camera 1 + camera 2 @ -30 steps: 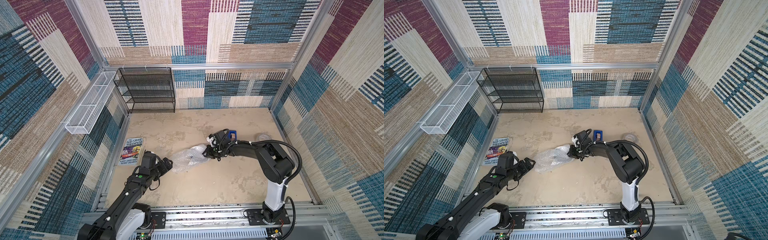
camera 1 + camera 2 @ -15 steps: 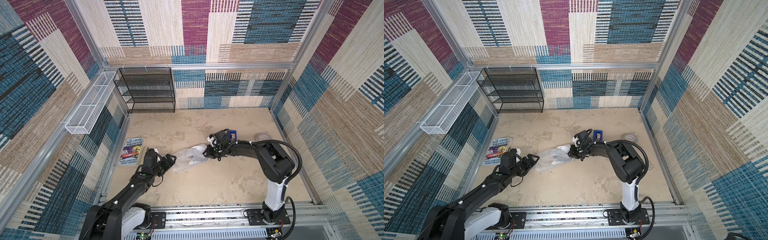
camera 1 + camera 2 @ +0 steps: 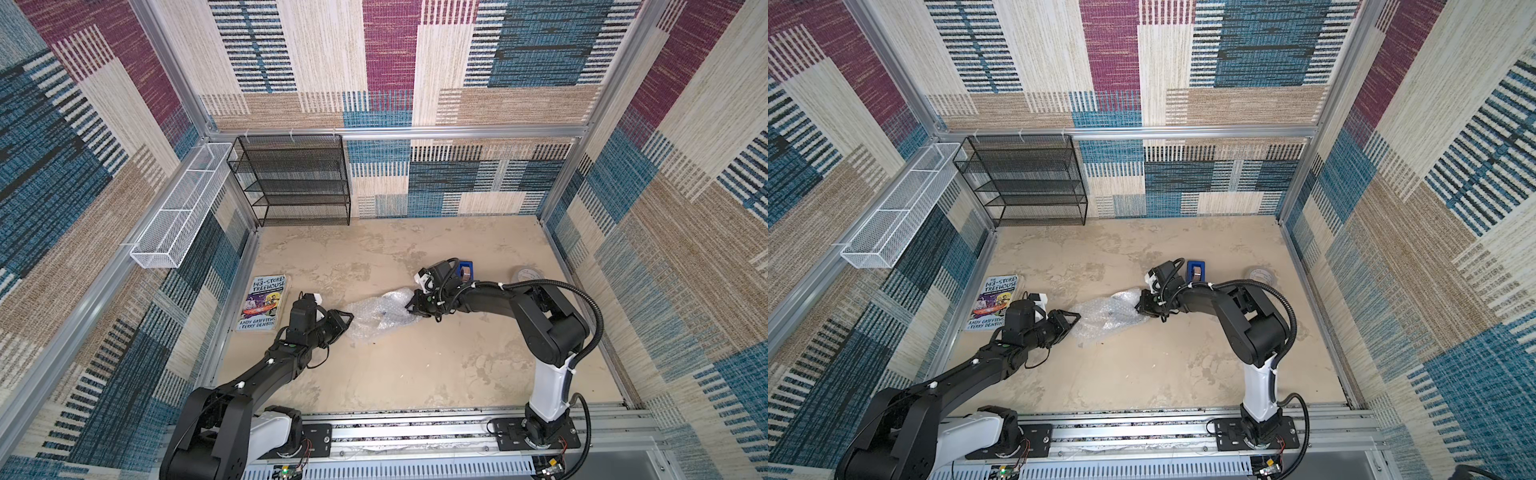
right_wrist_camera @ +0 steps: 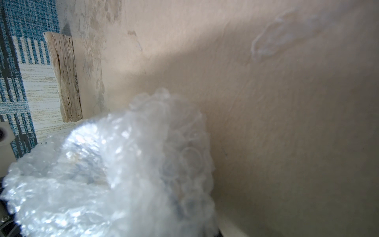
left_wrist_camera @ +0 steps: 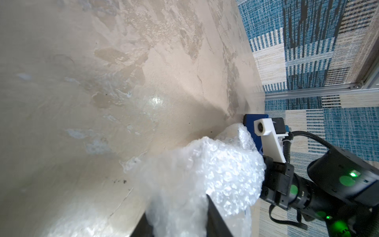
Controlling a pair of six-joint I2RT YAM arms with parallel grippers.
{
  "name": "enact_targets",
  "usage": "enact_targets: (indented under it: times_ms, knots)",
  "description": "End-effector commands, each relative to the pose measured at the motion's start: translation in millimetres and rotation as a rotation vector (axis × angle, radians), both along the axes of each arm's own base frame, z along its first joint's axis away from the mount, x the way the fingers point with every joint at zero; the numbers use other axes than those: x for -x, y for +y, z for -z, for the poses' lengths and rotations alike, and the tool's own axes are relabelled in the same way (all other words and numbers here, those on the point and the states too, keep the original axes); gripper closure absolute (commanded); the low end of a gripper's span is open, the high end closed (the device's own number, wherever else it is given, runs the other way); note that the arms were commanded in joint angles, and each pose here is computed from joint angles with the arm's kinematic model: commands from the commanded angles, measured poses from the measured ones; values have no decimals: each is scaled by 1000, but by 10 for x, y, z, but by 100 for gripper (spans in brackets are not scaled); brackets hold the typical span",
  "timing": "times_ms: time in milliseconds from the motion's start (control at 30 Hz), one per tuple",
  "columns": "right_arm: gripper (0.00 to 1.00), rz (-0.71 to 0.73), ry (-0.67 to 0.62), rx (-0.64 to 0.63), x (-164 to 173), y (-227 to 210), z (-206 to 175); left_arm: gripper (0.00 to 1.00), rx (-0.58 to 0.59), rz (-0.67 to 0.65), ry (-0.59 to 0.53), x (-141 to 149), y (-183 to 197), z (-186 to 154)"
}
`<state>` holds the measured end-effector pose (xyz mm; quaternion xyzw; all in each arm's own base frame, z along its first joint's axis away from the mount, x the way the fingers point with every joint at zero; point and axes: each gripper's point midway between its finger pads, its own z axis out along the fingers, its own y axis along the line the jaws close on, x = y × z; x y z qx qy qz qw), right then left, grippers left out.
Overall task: Wrap bowls in bubble wrap
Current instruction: Wrap the bowl in bubble wrap.
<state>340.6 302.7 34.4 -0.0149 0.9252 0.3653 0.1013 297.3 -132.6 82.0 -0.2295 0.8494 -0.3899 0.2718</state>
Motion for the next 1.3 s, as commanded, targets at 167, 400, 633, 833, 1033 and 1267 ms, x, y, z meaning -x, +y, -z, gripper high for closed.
enact_targets:
  times_ms: [167, 400, 633, 833, 1033, 1267]
  knots:
    - [100, 5, -20, 39, -33, 46, 4, 100, 75, 97, -81, -182, -216, -271]
    - [100, 5, -22, 87, -34, 73, 73, 100, 137, 159, -174, -328, -402, -557]
    - [100, 6, -13, 144, -51, 103, 174, 100, 174, 259, -266, -369, -682, -952]
    - [100, 2, -10, 162, -62, 145, 205, 100, 177, 320, -282, -410, -943, -1009]
    - [100, -8, -20, 152, -61, 208, 155, 100, 184, 373, -251, -466, -1217, -857]
    - [100, -30, -24, 131, -26, 316, 120, 100, 219, 410, -228, -548, -1458, -678]
